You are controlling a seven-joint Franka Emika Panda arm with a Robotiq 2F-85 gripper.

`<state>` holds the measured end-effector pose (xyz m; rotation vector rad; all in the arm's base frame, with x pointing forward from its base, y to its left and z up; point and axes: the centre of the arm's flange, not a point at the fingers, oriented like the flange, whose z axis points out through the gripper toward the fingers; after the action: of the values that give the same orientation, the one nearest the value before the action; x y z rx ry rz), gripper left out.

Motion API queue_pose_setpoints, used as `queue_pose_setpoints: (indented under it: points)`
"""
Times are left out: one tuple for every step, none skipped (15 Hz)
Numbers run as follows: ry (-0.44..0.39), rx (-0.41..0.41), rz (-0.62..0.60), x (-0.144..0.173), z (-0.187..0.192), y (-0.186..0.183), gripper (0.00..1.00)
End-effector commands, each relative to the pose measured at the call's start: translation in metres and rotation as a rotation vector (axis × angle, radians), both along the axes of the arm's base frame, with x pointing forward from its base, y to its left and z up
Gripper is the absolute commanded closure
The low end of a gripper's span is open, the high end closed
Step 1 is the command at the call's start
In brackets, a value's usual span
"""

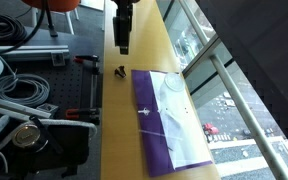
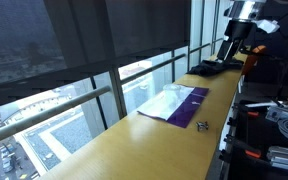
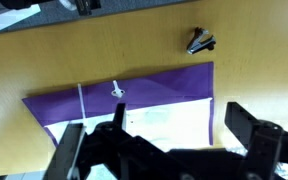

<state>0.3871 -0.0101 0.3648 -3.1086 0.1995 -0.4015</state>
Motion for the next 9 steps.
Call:
queue_pose_setpoints:
  points:
    - [-0.045,-0.016,-0.032,0.045,-0.030,-0.039,0.00]
    - [-0.050,-0.015,-0.042,0.053,-0.037,-0.049,0.00]
    - [-0.051,-0.013,-0.050,0.061,-0.044,-0.057,0.00]
    - [-0.044,-0.011,-0.053,0.069,-0.052,-0.065,0.00]
    - [-0.033,-0.009,-0.053,0.078,-0.059,-0.073,0.00]
    - [-0.011,-0.003,-0.052,0.087,-0.066,-0.080,0.00]
    - [0.002,-0.006,-0.055,0.095,-0.072,-0.086,0.00]
    - [0.015,-0.008,-0.054,0.103,-0.078,-0.093,0.00]
    - [0.025,-0.017,-0.054,0.114,-0.085,-0.100,0.00]
